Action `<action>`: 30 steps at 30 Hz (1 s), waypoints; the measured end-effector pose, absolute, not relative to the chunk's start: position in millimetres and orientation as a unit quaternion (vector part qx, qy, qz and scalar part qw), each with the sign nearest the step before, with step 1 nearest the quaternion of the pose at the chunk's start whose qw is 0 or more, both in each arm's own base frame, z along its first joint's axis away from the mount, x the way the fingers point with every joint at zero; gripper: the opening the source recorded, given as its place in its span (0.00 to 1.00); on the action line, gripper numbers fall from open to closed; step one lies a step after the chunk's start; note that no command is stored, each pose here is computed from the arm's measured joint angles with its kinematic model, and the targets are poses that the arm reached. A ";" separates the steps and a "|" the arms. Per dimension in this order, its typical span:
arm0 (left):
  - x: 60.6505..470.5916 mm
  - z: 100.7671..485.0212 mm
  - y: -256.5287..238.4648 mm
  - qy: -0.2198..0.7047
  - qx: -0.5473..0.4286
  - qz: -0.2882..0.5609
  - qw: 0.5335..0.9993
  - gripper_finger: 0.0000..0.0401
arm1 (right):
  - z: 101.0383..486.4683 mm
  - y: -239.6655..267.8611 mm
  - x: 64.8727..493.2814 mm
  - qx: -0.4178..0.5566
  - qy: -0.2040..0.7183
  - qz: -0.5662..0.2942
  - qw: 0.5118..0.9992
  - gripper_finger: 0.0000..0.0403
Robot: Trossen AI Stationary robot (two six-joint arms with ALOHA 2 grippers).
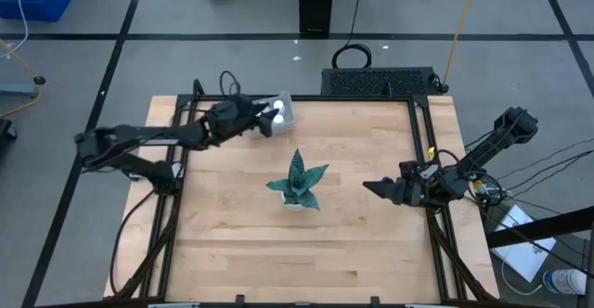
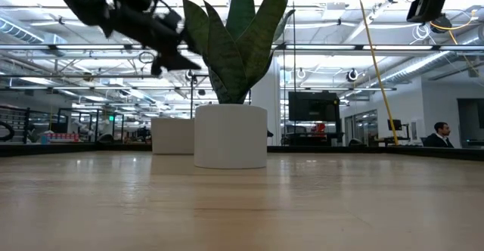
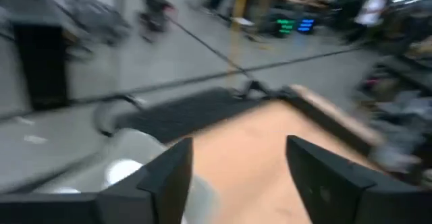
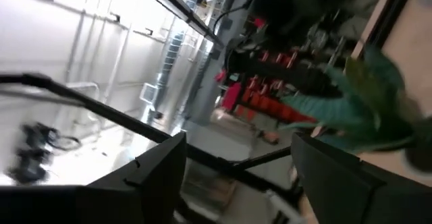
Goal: Pick and place pill bottles into a basket
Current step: Return to Home Position
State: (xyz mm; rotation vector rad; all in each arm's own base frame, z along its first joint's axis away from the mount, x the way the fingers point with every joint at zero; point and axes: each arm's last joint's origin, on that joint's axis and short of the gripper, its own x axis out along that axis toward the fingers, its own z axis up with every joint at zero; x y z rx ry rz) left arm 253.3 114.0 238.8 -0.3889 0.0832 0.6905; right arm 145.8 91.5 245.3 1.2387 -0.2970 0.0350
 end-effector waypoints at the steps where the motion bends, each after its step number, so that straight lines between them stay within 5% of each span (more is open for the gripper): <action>1: 249.3 244.5 108.5 0.040 -0.208 0.318 0.924 0.57 | 245.3 91.5 145.9 0.563 -0.139 0.013 0.815 0.64; 5: 230.7 264.5 85.4 0.056 -0.247 0.253 0.934 0.32 | 245.3 90.3 146.6 0.475 -0.142 -0.005 0.868 0.52; 9: 212.8 284.8 61.7 0.051 -0.265 0.165 0.949 0.04 | 247.9 87.4 146.0 0.359 -0.146 -0.015 0.922 0.23; 12: 202.2 298.1 49.4 0.026 -0.270 0.131 0.954 0.06 | 247.9 86.0 145.0 0.196 -0.134 -0.018 0.971 0.04; 16: 191.3 306.0 36.3 0.027 -0.256 0.091 0.962 0.12 | 239.8 84.8 142.2 0.021 -0.079 -0.071 0.994 0.09; 20: 186.7 297.0 19.9 0.107 -0.239 -0.004 0.965 0.16 | 238.7 79.6 138.0 0.064 -0.066 -0.109 0.990 0.14; 26: 187.2 288.2 -15.3 0.122 -0.125 -0.125 0.977 0.19 | 226.7 79.2 126.9 0.068 0.008 0.010 0.998 0.16; 30: 187.2 274.7 -29.6 0.075 -0.093 -0.122 0.985 0.19 | 217.1 71.6 115.7 0.064 0.070 0.041 0.995 0.15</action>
